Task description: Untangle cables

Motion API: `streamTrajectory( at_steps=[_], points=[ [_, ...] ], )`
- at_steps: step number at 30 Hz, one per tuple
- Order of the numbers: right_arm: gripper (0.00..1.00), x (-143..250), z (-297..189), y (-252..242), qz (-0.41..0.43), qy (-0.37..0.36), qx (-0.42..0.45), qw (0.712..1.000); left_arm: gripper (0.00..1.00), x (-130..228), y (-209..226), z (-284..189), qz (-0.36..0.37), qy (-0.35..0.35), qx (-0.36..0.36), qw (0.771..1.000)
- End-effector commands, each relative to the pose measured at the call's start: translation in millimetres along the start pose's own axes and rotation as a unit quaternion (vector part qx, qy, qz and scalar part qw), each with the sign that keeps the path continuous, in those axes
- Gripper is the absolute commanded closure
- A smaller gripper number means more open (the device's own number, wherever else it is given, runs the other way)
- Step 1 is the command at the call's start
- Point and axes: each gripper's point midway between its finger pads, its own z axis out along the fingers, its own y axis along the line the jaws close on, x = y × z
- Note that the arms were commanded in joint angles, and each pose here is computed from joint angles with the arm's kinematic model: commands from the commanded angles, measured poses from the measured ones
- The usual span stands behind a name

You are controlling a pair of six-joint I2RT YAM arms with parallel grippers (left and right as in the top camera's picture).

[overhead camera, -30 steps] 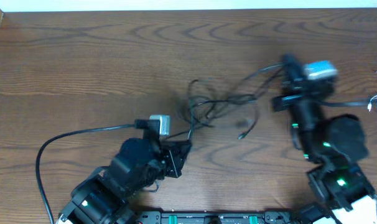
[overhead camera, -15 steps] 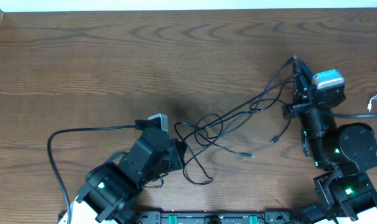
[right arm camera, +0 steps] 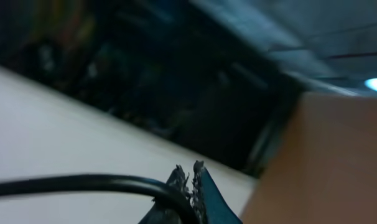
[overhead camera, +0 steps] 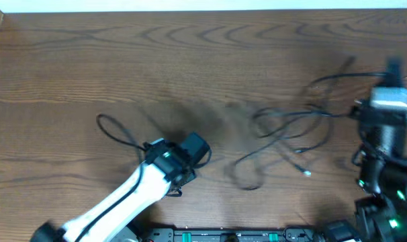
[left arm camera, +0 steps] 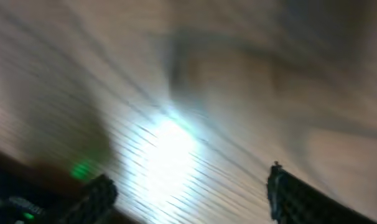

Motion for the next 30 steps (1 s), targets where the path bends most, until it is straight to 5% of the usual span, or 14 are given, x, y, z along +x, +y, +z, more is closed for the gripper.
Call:
streamTrajectory(
  at_steps=[1,8,17,24,30],
  points=[
    [0.97,2.9,-0.5,-17.3,-0.013,0.022,0.038,0.999,0.12,-10.1,-1.0,10.2,-0.035,-0.024,-0.032,0.999],
    [0.92,14.7,-0.5,0.3,0.073,0.041,0.001,0.997,0.09,7.3,-44.0,38.7,-0.041,0.039,0.009,0.998],
    [0.88,16.4,-8.6,57.8,0.195,0.049,-0.145,0.969,0.09,22.2,-122.2,17.2,0.035,0.099,0.193,0.976],
    [0.92,7.0,-1.4,54.5,0.256,0.035,-0.133,0.957,0.09,27.4,-207.1,-62.3,0.177,0.08,0.447,0.873],
    [0.94,10.8,21.7,70.6,0.43,0.05,-0.125,0.893,0.09,25.2,-244.1,-113.4,0.212,0.017,0.551,0.807]
  ],
)
